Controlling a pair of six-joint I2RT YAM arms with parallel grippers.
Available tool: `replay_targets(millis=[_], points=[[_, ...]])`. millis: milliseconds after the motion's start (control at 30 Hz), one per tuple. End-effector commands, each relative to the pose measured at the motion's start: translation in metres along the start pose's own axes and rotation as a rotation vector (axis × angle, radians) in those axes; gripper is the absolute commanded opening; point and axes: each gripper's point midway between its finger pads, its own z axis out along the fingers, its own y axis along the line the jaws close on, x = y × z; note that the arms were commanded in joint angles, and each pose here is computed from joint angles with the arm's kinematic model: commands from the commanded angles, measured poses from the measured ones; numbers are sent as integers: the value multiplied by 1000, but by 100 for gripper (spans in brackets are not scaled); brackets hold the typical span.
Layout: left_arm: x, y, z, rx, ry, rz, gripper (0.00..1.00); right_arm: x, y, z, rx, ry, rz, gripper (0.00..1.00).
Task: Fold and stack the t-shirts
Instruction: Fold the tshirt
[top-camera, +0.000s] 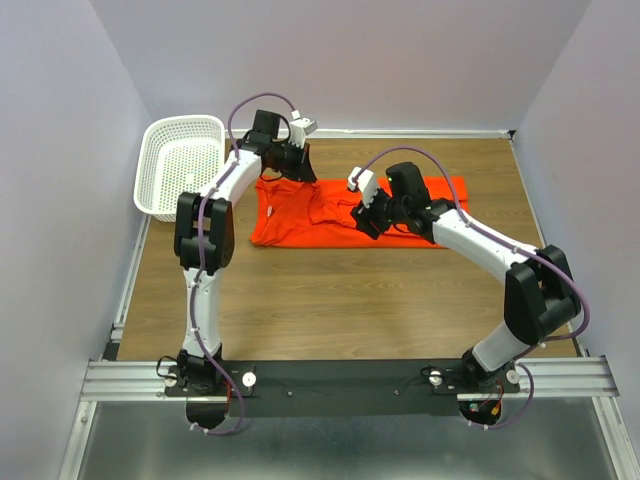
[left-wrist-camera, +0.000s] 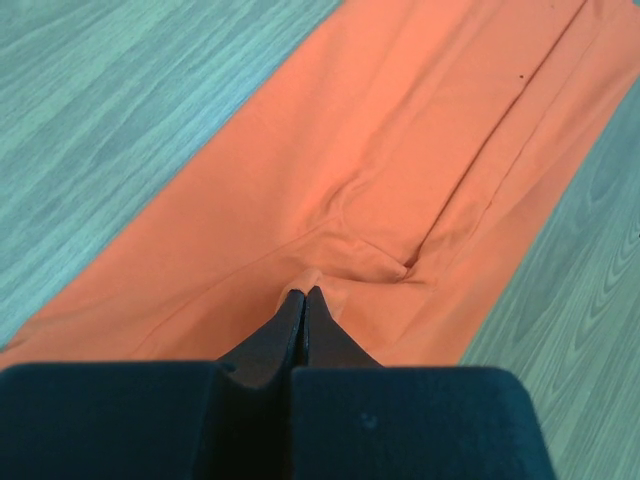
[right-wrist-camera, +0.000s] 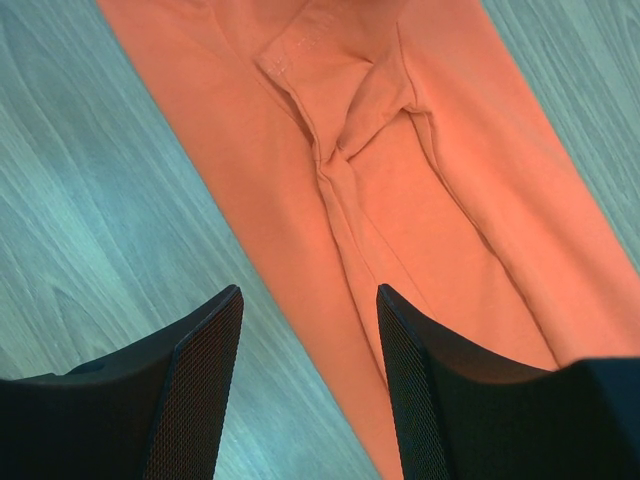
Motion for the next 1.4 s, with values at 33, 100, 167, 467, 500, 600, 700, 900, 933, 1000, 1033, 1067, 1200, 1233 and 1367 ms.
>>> replay_targets(millis=[33,100,167,467,500,600,700,900,933,1000,1033,1067,1200,1233,1367], points=[[-6,-2,6,33,-5,24,0,10,5,5,-31,19,27,64],[-6,0,6,30,-4,22,0,12,5,6,-32,23,28,64],[-4,1,9,33,0,19,0,12,6,6,-35,24,29,64],[-9,5,16,49,-2,12,0,15,6,9,-40,34,31,64],[-8,5,17,52,-1,12,0,16,6,9,-40,38,32,64],[-6,7,20,54,2,11,0,17,7,10,-43,41,32,64],[-6,9,23,52,2,6,0,18,7,10,-43,44,33,64],[0,20,30,19,11,-15,0,18,7,11,-47,45,34,64],[1,24,31,9,14,-22,0,19,8,11,-48,48,35,64],[0,27,33,-12,11,-34,0,20,8,12,-49,49,36,64],[0,30,34,-26,10,-39,0,20,8,12,-49,51,36,64],[-2,35,33,-54,4,-47,2,20,9,12,-53,51,37,64],[-18,53,26,-185,-30,-68,34,21,10,13,-65,53,29,64],[-26,55,21,-214,-48,-60,38,22,10,13,-65,54,29,64],[-97,63,-32,-444,-249,-17,68,18,18,12,-107,35,20,64]])
